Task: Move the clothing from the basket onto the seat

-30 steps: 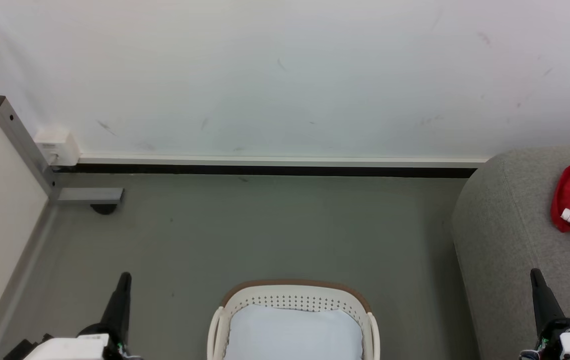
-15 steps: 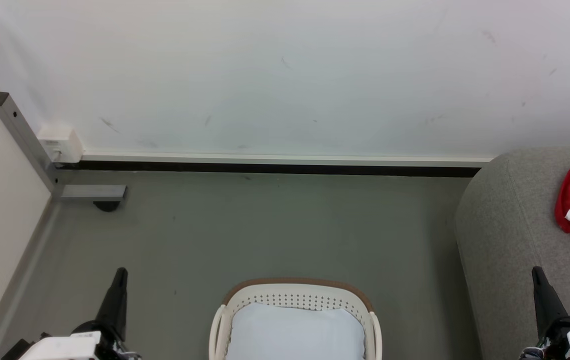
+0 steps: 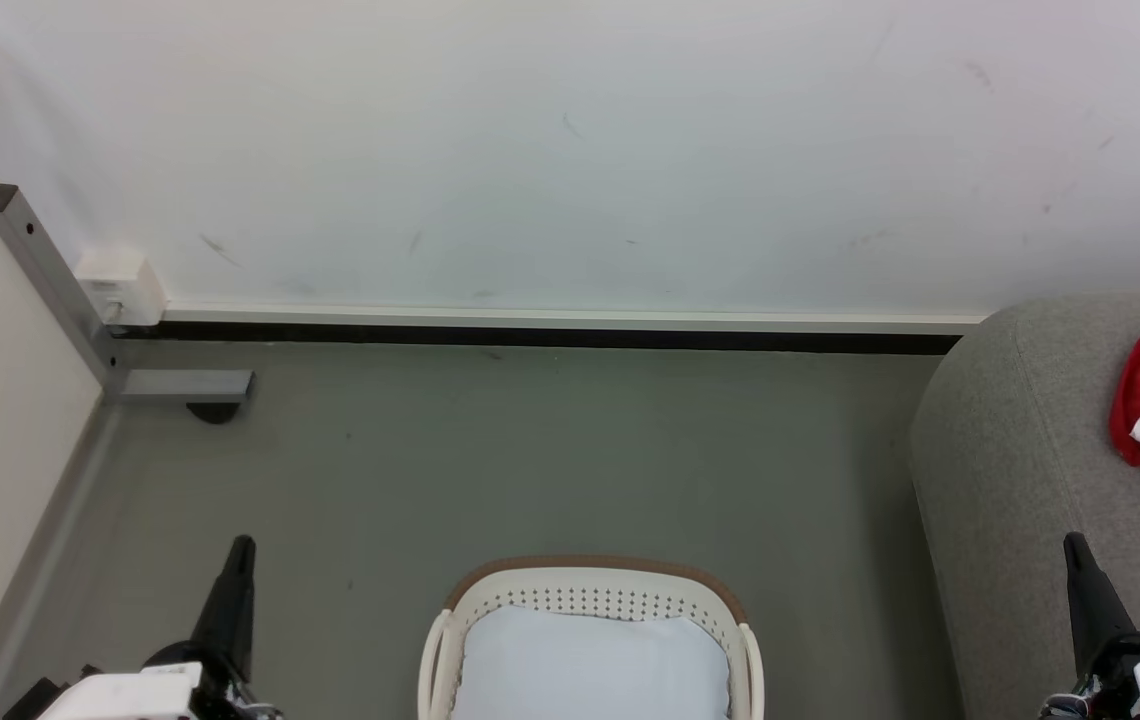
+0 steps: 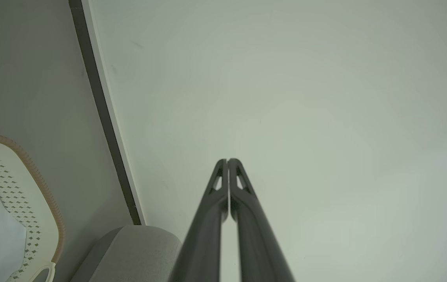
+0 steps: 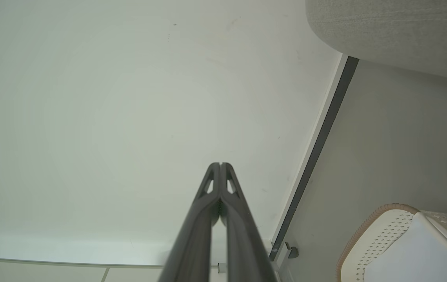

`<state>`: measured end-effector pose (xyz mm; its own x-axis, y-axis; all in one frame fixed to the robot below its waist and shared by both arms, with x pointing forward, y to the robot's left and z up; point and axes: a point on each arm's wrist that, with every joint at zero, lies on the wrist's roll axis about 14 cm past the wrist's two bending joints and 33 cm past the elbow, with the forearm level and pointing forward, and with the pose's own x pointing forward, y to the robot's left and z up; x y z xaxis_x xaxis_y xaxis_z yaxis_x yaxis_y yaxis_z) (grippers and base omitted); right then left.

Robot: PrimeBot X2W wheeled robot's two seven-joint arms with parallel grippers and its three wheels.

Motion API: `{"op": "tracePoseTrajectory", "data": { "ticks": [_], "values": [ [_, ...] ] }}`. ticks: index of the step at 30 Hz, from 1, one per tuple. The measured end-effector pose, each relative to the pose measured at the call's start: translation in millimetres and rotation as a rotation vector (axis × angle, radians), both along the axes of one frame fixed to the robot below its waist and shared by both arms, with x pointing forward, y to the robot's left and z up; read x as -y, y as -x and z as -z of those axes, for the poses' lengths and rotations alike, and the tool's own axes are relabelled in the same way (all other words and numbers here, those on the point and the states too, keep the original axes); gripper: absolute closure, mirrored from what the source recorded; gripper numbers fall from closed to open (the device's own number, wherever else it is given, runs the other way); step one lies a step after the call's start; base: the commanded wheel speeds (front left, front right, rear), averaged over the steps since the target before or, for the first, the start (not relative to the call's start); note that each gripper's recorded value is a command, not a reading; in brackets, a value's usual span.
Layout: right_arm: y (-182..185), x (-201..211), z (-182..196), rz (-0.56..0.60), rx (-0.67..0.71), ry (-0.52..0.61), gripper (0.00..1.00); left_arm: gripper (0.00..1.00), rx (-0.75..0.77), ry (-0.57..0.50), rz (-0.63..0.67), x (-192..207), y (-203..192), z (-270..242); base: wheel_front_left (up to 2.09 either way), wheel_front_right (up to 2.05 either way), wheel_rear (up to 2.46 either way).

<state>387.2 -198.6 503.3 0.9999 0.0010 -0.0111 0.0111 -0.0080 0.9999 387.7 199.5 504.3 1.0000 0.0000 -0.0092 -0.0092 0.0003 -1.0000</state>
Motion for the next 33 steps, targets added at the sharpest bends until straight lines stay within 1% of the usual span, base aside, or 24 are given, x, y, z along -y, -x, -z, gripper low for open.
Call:
{"op": "tracePoseTrajectory", "data": {
  "ticks": [33],
  "values": [
    [0.0,0.0,0.0,0.0,0.0,0.0,1.0,1.0,0.0,0.0,0.0,0.0,-0.1,0.0,0.0,0.0,0.0]
  ]
}}
